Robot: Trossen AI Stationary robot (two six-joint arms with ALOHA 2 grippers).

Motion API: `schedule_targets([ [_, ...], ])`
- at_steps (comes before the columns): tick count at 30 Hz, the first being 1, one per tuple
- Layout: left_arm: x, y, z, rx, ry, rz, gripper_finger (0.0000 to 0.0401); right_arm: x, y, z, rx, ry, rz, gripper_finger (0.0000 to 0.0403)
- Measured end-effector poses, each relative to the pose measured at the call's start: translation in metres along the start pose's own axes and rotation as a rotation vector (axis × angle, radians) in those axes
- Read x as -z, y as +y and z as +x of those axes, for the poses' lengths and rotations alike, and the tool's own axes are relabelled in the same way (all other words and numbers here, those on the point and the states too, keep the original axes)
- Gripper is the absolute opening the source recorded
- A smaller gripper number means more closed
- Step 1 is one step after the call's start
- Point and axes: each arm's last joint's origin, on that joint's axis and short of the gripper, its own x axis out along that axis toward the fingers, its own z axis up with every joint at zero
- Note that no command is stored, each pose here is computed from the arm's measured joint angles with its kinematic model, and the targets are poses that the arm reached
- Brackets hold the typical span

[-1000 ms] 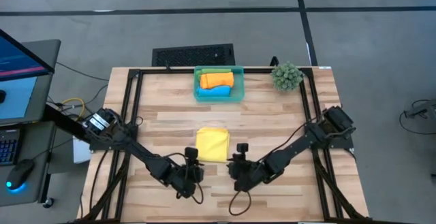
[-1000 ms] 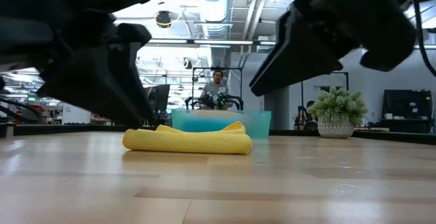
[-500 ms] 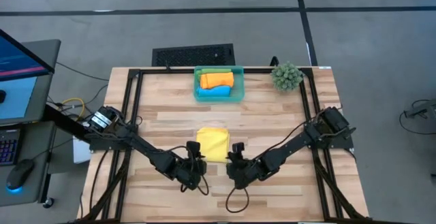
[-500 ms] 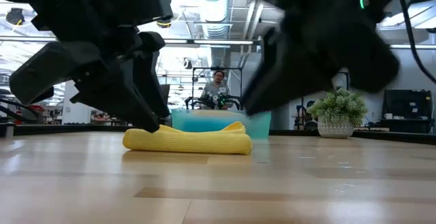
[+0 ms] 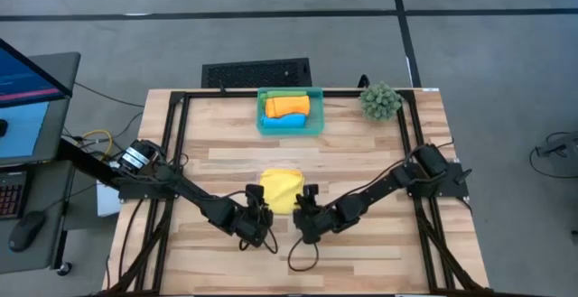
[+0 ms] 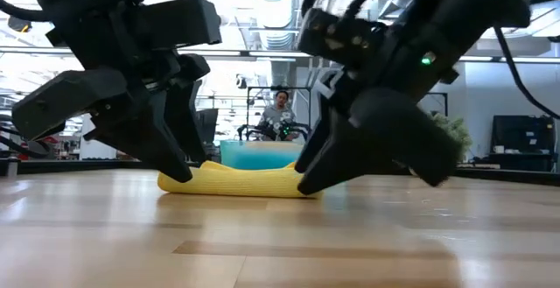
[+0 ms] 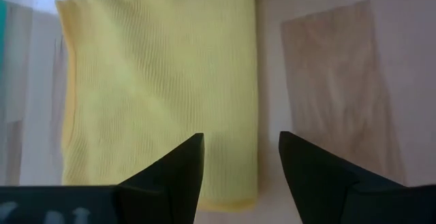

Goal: Roll microfiber towels into tight, uniform cylinder then place into a basket
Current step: Roll the yellow towel

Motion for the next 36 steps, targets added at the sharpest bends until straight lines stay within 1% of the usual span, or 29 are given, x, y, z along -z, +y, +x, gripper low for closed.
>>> schedule_targets([
  [2,0.001,0.001,0.001,-0.004,0.012,0.003,0.0184,0.000,-0.003,0.002,0.001,0.010,0.024,0.0207],
  [9,0.011,0.010,0.012,-0.010,0.047,-0.037,0.0184,0.001,-0.009,0.006,-0.078,0.034,0.061,0.0197],
  [15,0.012,0.014,0.016,0.023,0.056,-0.088,0.0178,0.001,-0.013,0.008,-0.079,0.044,0.127,0.0174],
  [19,0.012,0.012,0.015,0.039,0.047,-0.086,0.0144,0.001,-0.012,0.008,-0.096,0.045,0.128,0.0138],
  [26,0.011,0.011,0.016,0.113,0.059,-0.103,0.0048,0.000,-0.011,0.008,-0.180,0.045,0.136,0.0045],
  [29,0.011,0.011,0.016,0.126,0.064,-0.137,0.0012,-0.002,-0.010,0.007,-0.211,0.037,0.142,0.0015],
  [32,0.008,0.010,0.015,0.140,0.067,-0.162,0.0009,-0.004,-0.009,0.007,-0.263,0.025,0.156,0.0013],
  [36,0.001,0.008,0.012,0.237,0.074,-0.174,0.0016,-0.010,-0.007,0.004,-0.337,0.033,0.189,0.0029],
])
